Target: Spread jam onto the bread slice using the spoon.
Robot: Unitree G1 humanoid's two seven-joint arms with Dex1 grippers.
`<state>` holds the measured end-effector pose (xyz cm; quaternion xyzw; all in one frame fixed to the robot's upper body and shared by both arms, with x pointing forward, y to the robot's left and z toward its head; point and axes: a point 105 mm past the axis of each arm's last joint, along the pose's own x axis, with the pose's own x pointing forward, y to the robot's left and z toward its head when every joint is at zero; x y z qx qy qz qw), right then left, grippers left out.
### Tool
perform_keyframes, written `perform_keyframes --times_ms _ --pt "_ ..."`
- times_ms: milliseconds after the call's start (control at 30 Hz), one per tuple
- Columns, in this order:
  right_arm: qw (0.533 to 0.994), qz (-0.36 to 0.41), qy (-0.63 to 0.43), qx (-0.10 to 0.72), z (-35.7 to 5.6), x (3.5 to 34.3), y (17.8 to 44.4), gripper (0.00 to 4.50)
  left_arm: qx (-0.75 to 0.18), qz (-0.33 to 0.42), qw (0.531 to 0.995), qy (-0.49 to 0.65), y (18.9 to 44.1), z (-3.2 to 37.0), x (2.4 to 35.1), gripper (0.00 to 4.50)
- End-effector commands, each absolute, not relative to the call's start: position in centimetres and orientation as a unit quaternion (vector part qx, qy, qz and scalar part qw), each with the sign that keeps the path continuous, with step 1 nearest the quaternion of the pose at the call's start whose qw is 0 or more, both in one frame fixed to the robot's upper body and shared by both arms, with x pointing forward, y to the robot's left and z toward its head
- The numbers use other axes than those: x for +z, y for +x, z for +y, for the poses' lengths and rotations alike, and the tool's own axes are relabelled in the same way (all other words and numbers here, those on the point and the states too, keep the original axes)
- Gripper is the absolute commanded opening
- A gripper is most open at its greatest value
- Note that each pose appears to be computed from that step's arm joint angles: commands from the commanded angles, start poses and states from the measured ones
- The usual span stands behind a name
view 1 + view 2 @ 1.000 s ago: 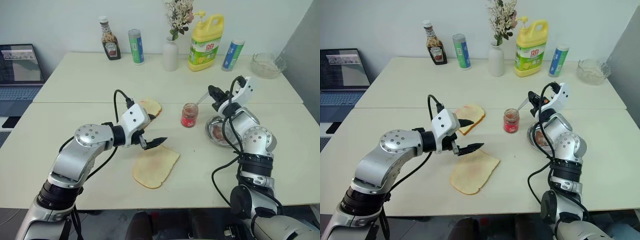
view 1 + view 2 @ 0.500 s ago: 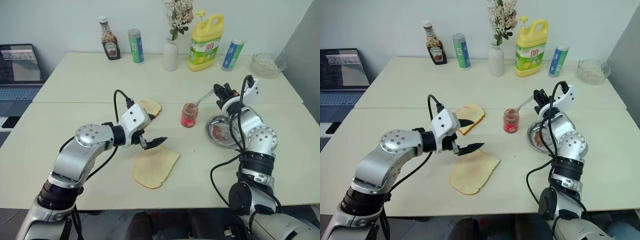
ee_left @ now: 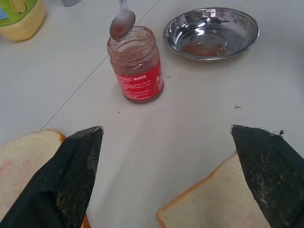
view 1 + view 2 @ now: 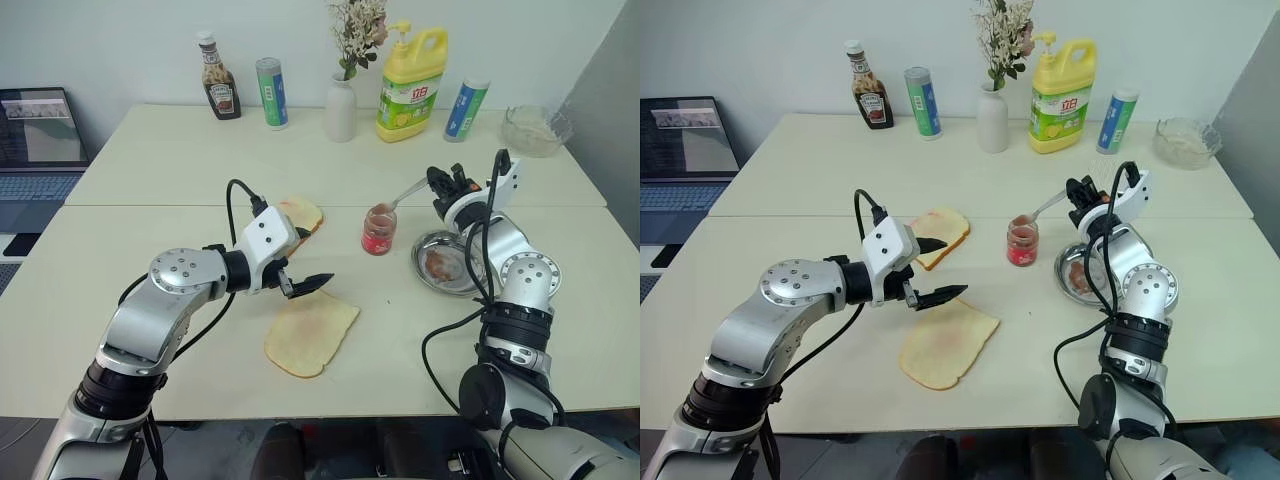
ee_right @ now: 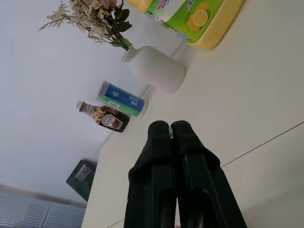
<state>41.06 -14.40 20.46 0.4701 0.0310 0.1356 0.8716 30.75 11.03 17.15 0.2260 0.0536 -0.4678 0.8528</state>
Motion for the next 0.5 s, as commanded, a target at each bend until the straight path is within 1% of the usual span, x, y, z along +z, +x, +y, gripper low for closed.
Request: perform_keyframes --times_ms 33,333,500 --pt "0.867 0.001 0.475 0.152 -14.7 22.3 40.5 0.02 -0.459 0.030 0.858 0.227 30.8 11.2 18.2 4.50" --pt "0.856 -0.006 0.488 0.172 -14.5 22.9 40.0 0.02 -0.460 0.029 0.859 0.222 31.0 11.2 18.1 4.50" --pt "0.865 -0.016 0.450 0.222 -13.1 24.3 38.7 0.02 -0.460 0.026 0.861 0.215 30.8 11.4 18.1 4.50"
